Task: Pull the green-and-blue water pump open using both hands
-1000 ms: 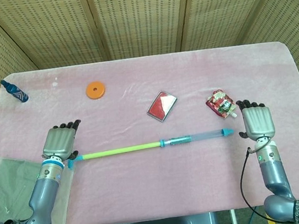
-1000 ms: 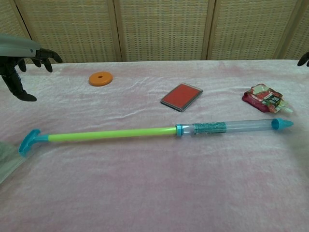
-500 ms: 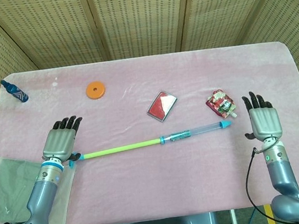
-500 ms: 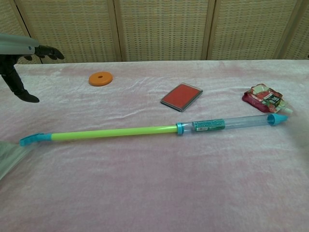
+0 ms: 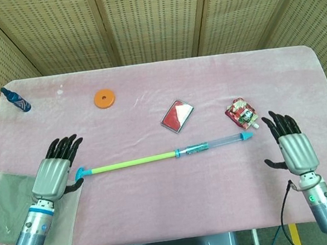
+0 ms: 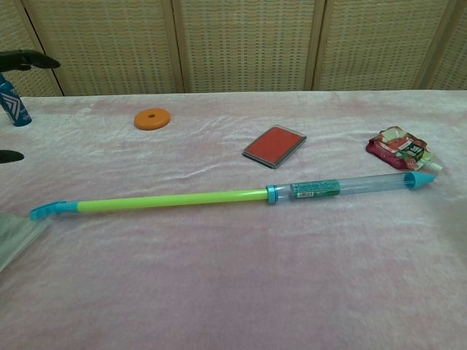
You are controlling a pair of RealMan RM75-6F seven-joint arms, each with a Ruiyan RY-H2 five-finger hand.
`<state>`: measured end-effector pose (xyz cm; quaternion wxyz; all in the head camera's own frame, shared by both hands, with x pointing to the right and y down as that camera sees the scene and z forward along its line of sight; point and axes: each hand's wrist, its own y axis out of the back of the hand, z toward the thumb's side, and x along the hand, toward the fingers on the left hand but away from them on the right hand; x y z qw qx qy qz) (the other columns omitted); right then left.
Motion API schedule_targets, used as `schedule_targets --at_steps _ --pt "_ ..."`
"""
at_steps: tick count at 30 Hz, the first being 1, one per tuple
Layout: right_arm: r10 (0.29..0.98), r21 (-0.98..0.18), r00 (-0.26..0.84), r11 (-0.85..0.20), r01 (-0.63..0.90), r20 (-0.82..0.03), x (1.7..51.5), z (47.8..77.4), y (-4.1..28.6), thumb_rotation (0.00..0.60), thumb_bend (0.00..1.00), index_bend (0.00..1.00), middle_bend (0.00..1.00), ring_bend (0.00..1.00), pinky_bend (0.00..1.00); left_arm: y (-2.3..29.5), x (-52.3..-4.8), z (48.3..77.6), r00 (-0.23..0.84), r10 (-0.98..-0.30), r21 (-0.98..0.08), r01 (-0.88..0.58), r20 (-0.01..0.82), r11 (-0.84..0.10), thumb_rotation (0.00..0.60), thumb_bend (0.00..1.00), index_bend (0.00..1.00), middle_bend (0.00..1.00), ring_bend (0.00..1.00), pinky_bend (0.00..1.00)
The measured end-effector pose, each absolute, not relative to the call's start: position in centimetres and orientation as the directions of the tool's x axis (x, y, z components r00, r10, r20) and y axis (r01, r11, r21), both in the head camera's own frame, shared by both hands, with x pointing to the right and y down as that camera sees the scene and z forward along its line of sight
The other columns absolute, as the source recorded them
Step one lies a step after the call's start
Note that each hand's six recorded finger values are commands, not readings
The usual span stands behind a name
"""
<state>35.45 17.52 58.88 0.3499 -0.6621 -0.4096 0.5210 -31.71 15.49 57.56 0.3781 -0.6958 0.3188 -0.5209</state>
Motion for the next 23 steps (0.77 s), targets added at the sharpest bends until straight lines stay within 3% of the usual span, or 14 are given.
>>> schedule_targets --at_steps 5,12,23 --pt "0.898 -0.891 0.180 -0.429 0.148 -0.402 37.0 59.3 21.0 0.600 0.19 0.06 0.00 0.00 0.00 20.3 -35.4 58.1 0.254 -0.849 -0.876 -0.012 0.463 -0.481 0.600 0.23 0.00 0.00 0.00 0.00" --pt "0.899 -0.896 0.172 -0.425 0.128 -0.402 38.4 59.3 24.0 0.600 0.19 0.06 0.00 0.00 0.00 24.7 -37.9 58.2 0.240 -0.872 -0.898 -0.004 0.427 -0.440 0.600 0.23 0.00 0.00 0.00 0.00" --pt "0.899 -0.897 0.216 -0.416 0.149 -0.381 37.1 58.5 25.1 0.600 0.19 0.04 0.00 0.00 0.00 26.4 -38.7 57.4 0.236 -0.892 -0.912 -0.050 0.386 -0.408 0.600 0.23 0.00 0.00 0.00 0.00"
